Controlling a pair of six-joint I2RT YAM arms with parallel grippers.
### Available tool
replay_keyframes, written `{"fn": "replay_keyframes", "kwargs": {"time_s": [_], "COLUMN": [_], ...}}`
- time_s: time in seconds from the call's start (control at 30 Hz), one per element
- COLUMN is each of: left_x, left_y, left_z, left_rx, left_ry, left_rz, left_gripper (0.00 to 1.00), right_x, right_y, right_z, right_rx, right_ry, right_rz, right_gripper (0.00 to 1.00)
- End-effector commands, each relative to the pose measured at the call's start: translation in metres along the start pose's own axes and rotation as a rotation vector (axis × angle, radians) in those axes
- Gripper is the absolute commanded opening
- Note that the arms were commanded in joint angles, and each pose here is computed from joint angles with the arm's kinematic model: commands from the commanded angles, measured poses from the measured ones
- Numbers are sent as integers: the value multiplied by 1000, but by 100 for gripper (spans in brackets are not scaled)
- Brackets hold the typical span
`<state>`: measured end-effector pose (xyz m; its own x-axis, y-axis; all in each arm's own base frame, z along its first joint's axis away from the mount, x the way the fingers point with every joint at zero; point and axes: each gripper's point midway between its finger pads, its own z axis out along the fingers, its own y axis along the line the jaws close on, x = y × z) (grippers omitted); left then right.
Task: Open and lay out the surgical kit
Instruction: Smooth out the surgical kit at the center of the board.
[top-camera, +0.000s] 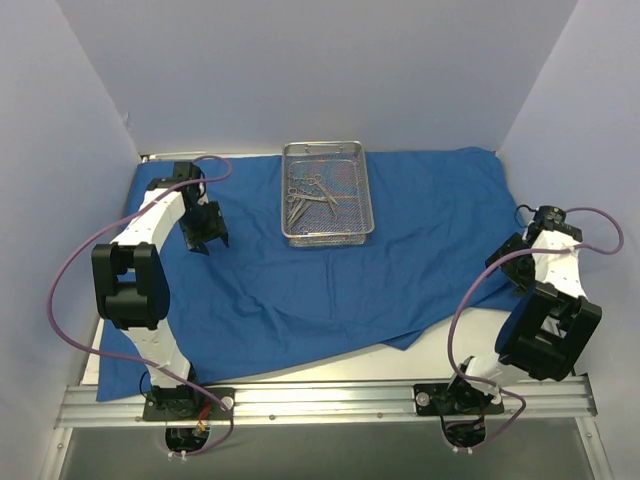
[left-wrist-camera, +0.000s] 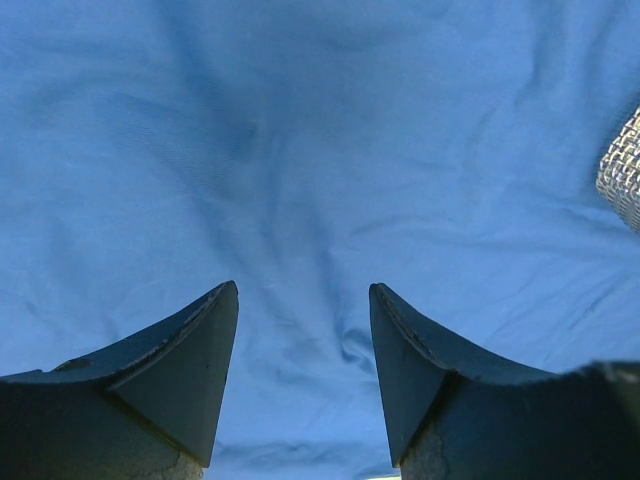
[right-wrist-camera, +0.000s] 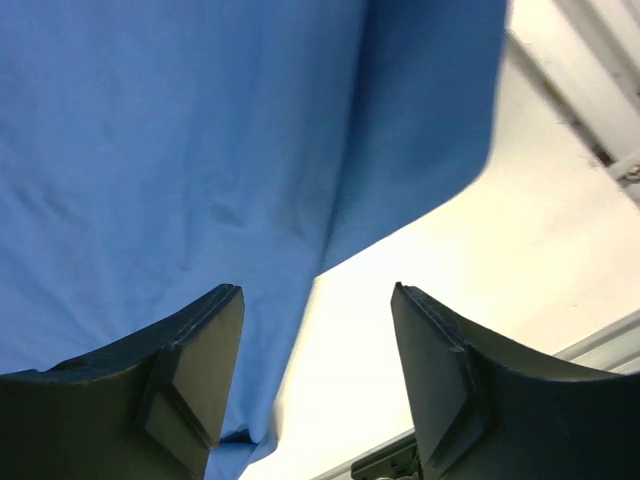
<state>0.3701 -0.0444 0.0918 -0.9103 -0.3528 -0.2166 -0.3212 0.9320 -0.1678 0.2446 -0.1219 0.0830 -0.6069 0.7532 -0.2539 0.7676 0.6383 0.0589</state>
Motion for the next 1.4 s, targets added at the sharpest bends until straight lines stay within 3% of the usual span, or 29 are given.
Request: {"fn": "replay_keyframes", "kwargs": {"time_s": [0.0,0.47,0.93,1.03,1.13,1.17,1.2,1.27,1.37], "left_x": [-5,-1,-8,-10,-9,-8,-9,-8,-8], "left_y": [-10,-7,-3,-3,-4,-4,-4,-3,-2], "left_z": [-2,7,9,7,7,8,9,11,9], "left_rx": [67,83,75,74,75,76,77,75,73], "left_ry": [-22,16,6,0,1,3,5,11,7], "left_rz": [2,-26,-41,-39,-37,-37,-37,-37,-36], "left_gripper": [64,64,64,64,64,64,64,64,64], "right_x": [1,-2,6,15,16,12,10,-4,-26], "right_y": [-24,-67,-27,-29,-37,-40,-42,-42,-34], "right_z": [2,34,79,83,77,71,66,43,6], "right_rx": [76,223,247,271,310,320,331,337,323], "right_ry": [25,30,20,32,16,-4,-16,-57,-110], "right_rz": [22,173,112,122,125,123,122,126,124], "right_gripper": [65,67,64,53,29,14,8,0,0]}}
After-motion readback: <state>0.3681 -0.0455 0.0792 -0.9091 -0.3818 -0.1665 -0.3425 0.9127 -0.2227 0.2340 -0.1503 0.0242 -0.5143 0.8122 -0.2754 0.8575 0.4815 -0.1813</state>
